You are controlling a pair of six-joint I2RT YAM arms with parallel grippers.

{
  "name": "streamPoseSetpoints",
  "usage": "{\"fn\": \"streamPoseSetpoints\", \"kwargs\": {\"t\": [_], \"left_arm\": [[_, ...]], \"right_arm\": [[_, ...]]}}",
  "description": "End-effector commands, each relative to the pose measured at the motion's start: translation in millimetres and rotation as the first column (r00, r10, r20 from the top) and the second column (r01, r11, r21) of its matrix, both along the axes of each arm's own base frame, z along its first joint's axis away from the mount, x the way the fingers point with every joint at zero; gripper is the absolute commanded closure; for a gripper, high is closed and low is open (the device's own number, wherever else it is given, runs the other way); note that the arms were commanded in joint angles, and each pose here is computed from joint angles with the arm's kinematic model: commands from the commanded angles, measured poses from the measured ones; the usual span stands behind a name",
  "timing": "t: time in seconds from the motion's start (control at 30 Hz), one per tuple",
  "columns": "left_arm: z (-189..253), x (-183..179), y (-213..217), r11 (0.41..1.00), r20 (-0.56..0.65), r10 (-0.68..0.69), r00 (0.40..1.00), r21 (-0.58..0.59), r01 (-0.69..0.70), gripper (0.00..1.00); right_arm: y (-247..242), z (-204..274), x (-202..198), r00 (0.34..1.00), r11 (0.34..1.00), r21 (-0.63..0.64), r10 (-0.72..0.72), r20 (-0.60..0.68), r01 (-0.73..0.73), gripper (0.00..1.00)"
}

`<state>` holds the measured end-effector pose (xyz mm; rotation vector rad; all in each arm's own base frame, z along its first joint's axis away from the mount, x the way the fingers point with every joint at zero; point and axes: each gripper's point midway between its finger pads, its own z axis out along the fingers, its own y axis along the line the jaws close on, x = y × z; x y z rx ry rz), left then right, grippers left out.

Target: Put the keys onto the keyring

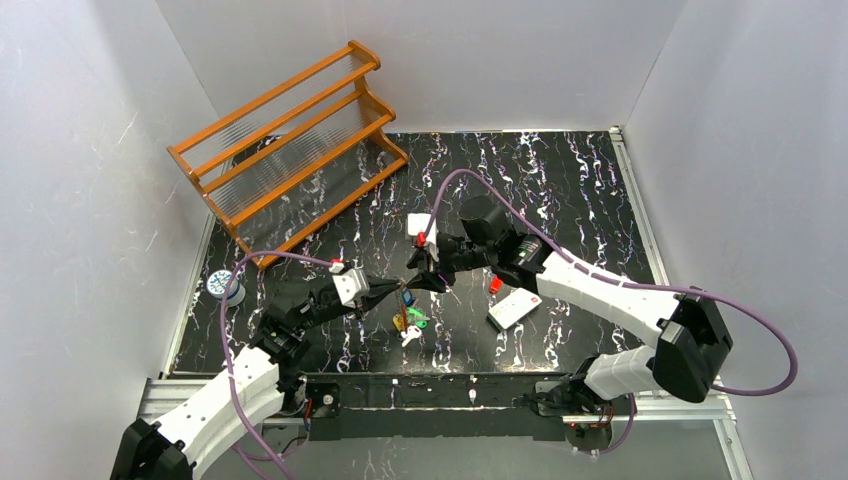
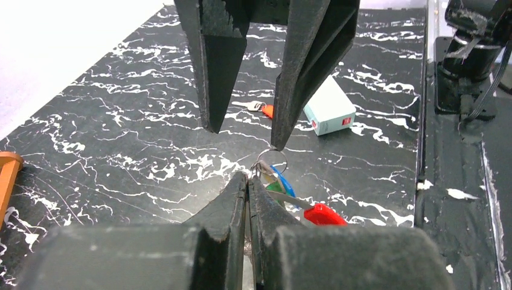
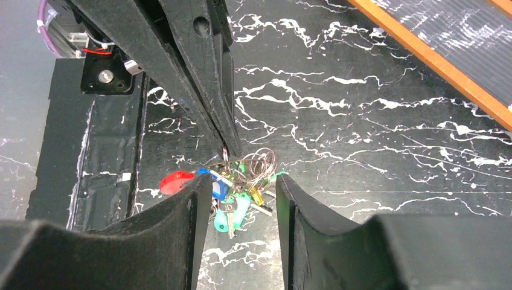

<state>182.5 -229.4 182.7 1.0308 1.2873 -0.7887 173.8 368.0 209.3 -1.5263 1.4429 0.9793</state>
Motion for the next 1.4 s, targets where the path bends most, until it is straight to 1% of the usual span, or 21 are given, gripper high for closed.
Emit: {"fn": "streamPoseSetpoints", "kwargs": {"t": [0.0, 0.13, 0.27, 0.3, 0.4, 0.47, 0.57, 0.67, 0.8, 0.9, 1.03, 1.1, 1.17, 1.27, 1.37], "left_arm": [[47, -3, -1, 0.986, 0.126, 0.009, 0.992, -0.165, 0.012, 1.0], [53, -6, -1, 0.981, 0.152, 0.006, 0.988, -0.19, 0.023, 1.0], [53, -6, -1, 0.981, 0.152, 0.004, 0.988, -0.19, 0.026, 1.0], [52, -6, -2, 0.982, 0.15, 0.002, 0.989, -0.188, 0.027, 1.0], [51, -5, -3, 0.983, 0.145, -0.003, 0.989, -0.182, 0.03, 1.0], [50, -5, -3, 0.983, 0.145, -0.007, 0.989, -0.179, 0.033, 1.0], [50, -4, -4, 0.984, 0.143, -0.008, 0.99, -0.175, 0.033, 1.0], [49, -3, -4, 0.984, 0.146, -0.004, 0.989, -0.174, 0.03, 1.0], [47, -2, -3, 0.985, 0.143, 0.004, 0.99, -0.172, 0.021, 1.0], [47, 0, -2, 0.985, 0.138, 0.015, 0.99, -0.174, 0.009, 1.0], [46, 2, -1, 0.984, 0.134, 0.032, 0.99, -0.177, -0.008, 1.0], [46, 2, 0, 0.984, 0.134, 0.036, 0.99, -0.178, -0.012, 1.0], [45, 3, 0, 0.984, 0.133, 0.038, 0.99, -0.177, -0.014, 1.0], [44, 3, 0, 0.984, 0.127, 0.04, 0.991, -0.177, -0.017, 1.0], [45, 4, 0, 0.983, 0.119, 0.045, 0.992, -0.179, -0.023, 1.0]], "right_arm": [[3, 26, -9, 0.998, 0.994, 0.097, 0.036, 0.045, -0.04, 0.48], [3, 30, -11, 0.997, 0.991, 0.119, 0.047, 0.056, -0.053, 0.54], [4, 33, -12, 0.998, 0.991, 0.122, 0.047, 0.052, -0.053, 0.55], [4, 34, -13, 0.998, 0.99, 0.126, 0.051, 0.049, -0.056, 0.54], [5, 37, -14, 0.998, 0.988, 0.142, 0.052, 0.036, -0.057, 0.48], [7, 39, -13, 0.999, 0.988, 0.15, 0.042, 0.018, -0.044, 0.48], [9, 40, -9, 1.0, 0.989, 0.151, 0.003, -0.023, 0.0, 0.5], [9, 43, 3, 0.989, 0.982, 0.144, -0.106, -0.104, 0.12, 0.51], [8, 44, 11, 0.948, 0.961, 0.122, -0.217, -0.234, 0.25, 0.53], [7, 45, 3, 0.928, 0.959, 0.119, -0.209, -0.309, 0.256, 0.55], [3, 34, 5, 0.857, 0.941, 0.073, -0.267, -0.44, 0.331, 0.6], [2, 28, 4, 0.826, 0.943, 0.042, -0.266, -0.497, 0.329, 0.63], [-1, 22, 2, 0.781, 0.947, 0.015, -0.256, -0.57, 0.321, 0.67], [-9, 25, 3, 0.719, 0.956, 0.044, -0.188, -0.669, 0.29, 0.73], [-12, 25, -1, 0.667, 0.964, 0.054, -0.14, -0.732, 0.262, 0.76]]}}
